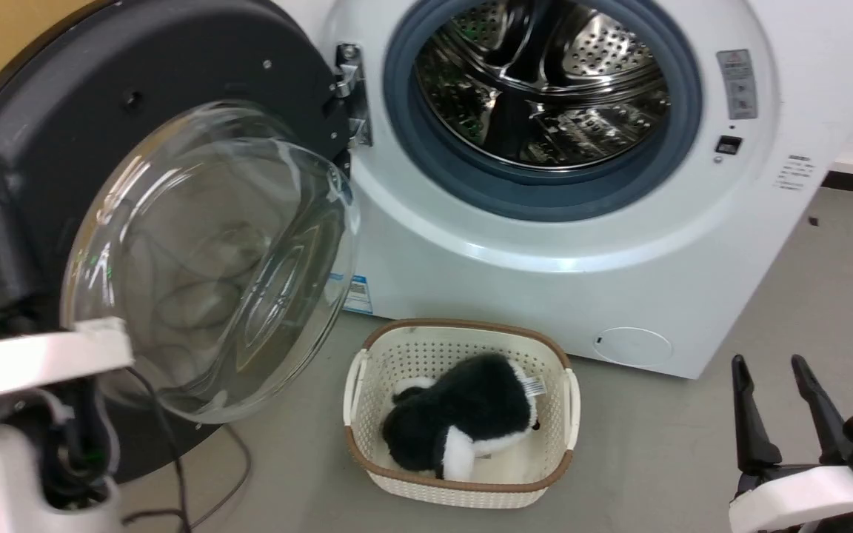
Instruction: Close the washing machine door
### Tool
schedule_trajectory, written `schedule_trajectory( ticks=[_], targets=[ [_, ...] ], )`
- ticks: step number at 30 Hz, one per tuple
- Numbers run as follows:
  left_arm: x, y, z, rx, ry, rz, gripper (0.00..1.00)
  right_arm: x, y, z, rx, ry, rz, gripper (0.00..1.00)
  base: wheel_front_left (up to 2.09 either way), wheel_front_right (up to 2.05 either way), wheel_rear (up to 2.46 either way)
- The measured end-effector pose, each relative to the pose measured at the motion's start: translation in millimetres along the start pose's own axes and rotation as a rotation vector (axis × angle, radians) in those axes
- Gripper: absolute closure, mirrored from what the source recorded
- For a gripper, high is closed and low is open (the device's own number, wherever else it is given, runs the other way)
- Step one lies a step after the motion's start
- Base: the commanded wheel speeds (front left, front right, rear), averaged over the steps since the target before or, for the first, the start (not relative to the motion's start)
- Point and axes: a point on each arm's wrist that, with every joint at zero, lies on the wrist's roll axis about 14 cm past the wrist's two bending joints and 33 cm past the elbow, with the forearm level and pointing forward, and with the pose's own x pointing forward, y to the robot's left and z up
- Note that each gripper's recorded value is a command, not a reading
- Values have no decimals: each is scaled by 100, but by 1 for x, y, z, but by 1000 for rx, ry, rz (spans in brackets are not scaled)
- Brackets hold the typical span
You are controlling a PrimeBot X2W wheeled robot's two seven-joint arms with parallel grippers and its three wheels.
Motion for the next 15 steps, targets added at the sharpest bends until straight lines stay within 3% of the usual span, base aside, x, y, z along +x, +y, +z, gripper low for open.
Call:
schedule_trajectory(
  ticks=[15],
  targets=[
    [2, 99, 55, -66, -112, 232, 100, 21, 20, -8, 17, -5, 61, 0, 0, 0, 0]
  ],
)
